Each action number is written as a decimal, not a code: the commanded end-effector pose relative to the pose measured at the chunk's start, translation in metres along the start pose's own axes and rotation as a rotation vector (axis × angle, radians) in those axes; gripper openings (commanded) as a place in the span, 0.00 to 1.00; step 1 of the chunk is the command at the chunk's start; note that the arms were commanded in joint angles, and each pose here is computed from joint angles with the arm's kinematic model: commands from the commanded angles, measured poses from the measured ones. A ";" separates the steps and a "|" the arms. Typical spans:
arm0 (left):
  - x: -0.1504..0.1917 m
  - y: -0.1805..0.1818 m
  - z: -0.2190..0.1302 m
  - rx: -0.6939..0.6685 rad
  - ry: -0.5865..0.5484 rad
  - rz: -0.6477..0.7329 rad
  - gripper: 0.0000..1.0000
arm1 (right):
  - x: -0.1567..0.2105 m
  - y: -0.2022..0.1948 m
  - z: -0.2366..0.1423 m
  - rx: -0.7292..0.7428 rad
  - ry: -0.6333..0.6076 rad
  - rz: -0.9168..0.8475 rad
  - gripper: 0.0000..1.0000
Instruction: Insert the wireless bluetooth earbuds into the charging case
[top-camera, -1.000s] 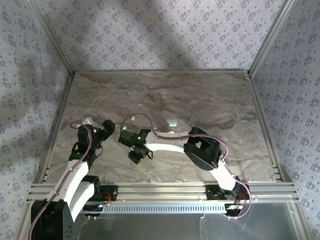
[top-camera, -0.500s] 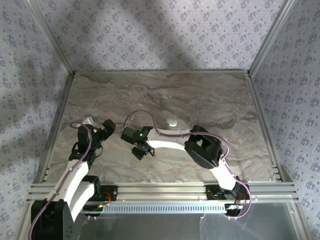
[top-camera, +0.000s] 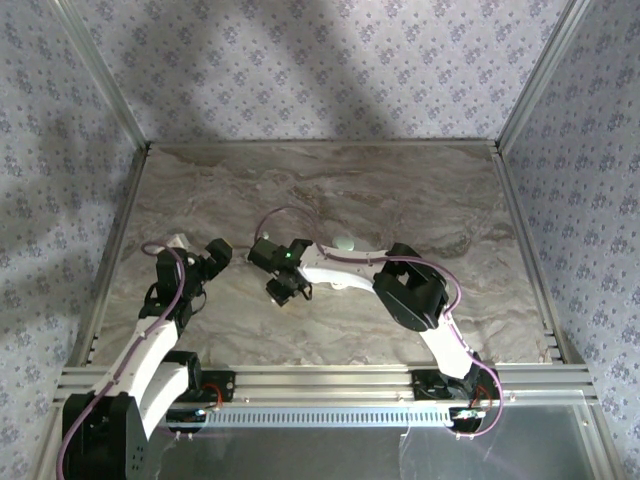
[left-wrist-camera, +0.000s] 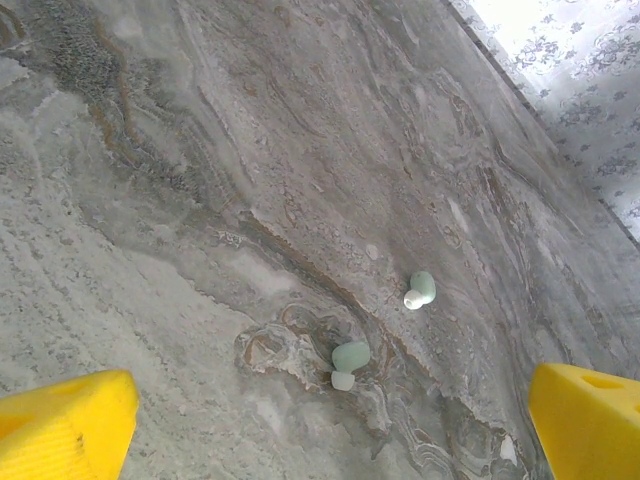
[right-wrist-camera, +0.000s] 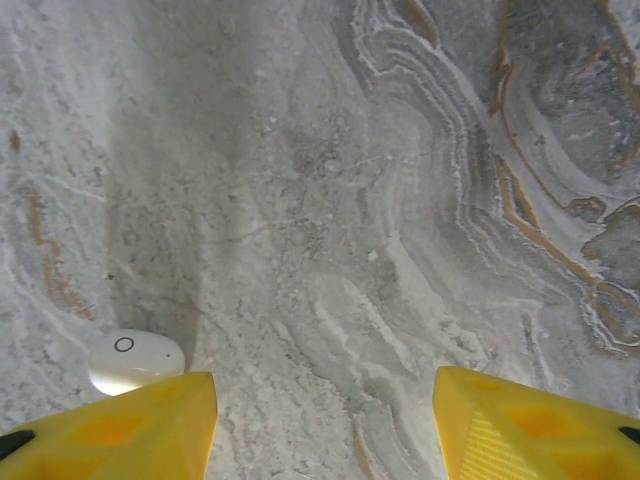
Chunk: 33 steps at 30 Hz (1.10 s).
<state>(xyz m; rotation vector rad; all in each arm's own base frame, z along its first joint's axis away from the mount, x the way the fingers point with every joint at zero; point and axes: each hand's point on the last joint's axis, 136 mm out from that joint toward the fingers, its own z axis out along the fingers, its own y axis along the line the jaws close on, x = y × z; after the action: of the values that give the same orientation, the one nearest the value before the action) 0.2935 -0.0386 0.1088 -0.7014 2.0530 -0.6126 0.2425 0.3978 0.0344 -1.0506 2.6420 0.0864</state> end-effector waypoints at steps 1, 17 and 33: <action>-0.002 -0.004 0.001 0.027 -0.005 -0.007 1.00 | -0.003 0.003 -0.023 -0.018 -0.024 0.023 0.61; 0.001 -0.004 0.003 0.025 0.004 -0.004 1.00 | -0.008 0.039 -0.023 -0.184 0.006 -0.182 0.68; 0.000 -0.005 0.003 0.027 0.003 -0.002 1.00 | -0.005 0.028 0.006 -0.078 0.092 -0.208 0.67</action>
<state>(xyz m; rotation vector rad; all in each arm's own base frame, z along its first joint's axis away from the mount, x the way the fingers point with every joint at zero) 0.2951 -0.0401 0.1065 -0.6993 2.0603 -0.6189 0.2251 0.4276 0.0284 -1.3691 2.6013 0.1662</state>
